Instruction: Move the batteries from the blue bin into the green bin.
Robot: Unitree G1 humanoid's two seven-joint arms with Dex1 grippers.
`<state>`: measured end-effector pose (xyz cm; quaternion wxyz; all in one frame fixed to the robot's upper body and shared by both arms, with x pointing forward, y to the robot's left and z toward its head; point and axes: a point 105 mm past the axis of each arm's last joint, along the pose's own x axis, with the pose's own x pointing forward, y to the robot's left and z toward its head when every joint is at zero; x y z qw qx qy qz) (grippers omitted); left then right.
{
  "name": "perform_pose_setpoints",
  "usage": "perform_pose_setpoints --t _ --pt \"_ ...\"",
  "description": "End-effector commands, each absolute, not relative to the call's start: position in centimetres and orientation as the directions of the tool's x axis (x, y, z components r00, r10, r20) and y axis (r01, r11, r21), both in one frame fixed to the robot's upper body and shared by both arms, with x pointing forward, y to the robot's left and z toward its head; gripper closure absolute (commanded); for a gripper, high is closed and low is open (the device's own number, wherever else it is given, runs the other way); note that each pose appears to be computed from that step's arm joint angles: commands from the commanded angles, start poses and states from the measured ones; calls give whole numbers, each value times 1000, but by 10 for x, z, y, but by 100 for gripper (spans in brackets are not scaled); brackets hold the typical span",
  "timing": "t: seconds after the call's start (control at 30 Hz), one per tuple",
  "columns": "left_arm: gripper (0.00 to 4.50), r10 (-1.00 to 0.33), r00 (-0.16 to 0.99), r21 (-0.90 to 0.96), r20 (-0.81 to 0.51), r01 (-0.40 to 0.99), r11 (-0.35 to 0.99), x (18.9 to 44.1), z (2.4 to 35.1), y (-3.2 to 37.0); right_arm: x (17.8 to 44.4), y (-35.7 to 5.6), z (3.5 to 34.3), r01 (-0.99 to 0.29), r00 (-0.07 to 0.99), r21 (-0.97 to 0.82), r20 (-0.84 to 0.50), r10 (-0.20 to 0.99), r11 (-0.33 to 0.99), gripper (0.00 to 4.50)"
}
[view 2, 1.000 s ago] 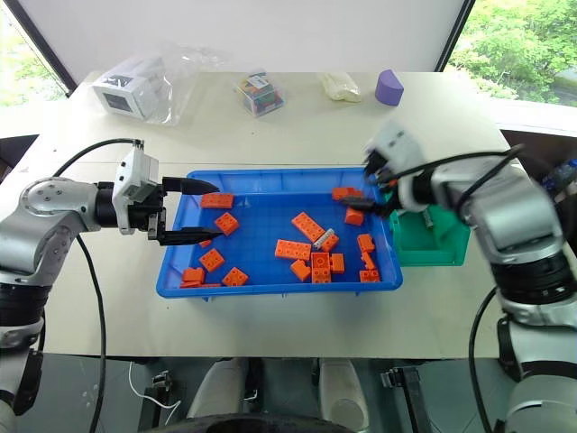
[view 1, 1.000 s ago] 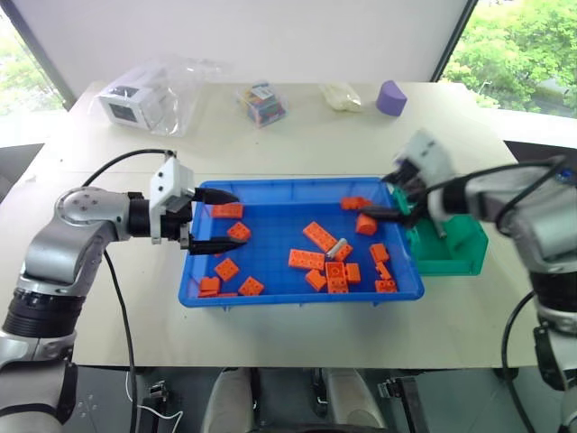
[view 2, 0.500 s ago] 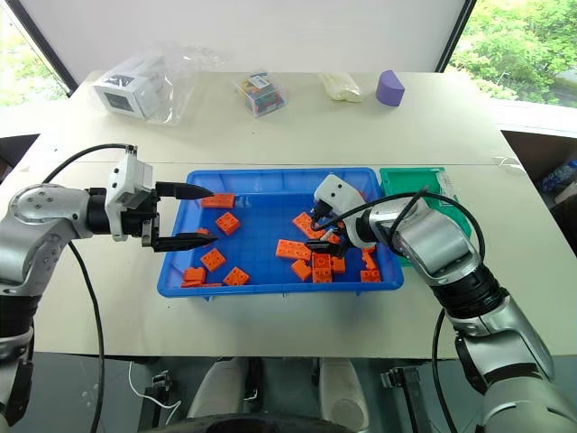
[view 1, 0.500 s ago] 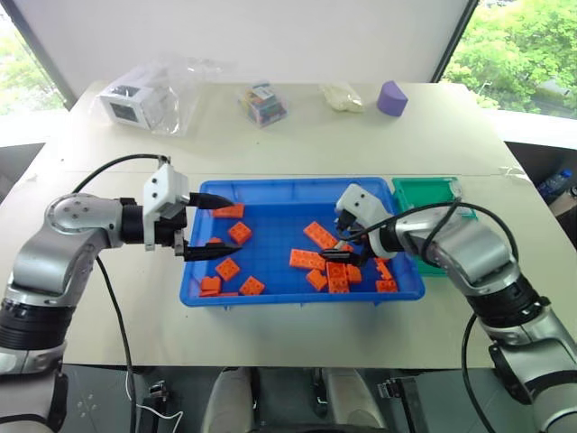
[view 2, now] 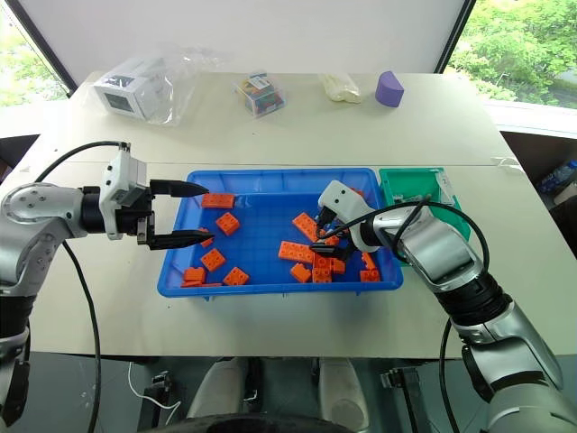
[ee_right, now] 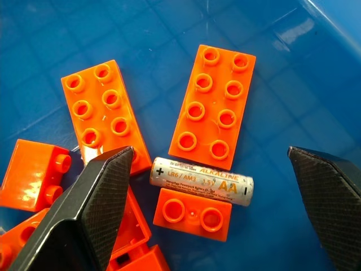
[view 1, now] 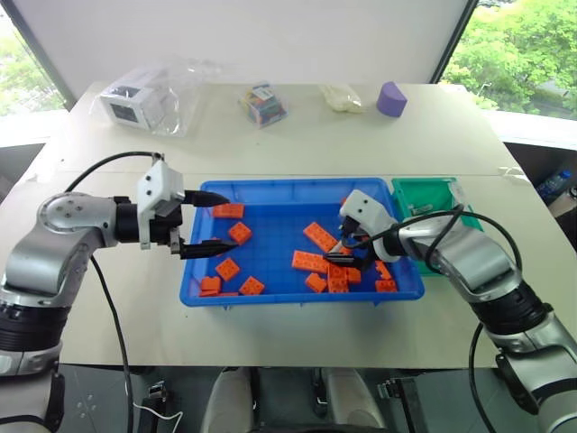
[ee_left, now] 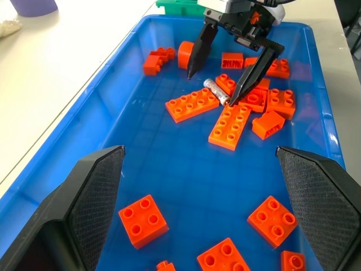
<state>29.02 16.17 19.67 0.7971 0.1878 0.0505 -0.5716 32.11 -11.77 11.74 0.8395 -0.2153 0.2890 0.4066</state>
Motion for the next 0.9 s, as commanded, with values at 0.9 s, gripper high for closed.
perform_pose_setpoints --t 0.9 --pt "0 -903 349 312 -249 912 267 299 214 155 326 -120 108 -786 523 -138 -670 527 603 1"
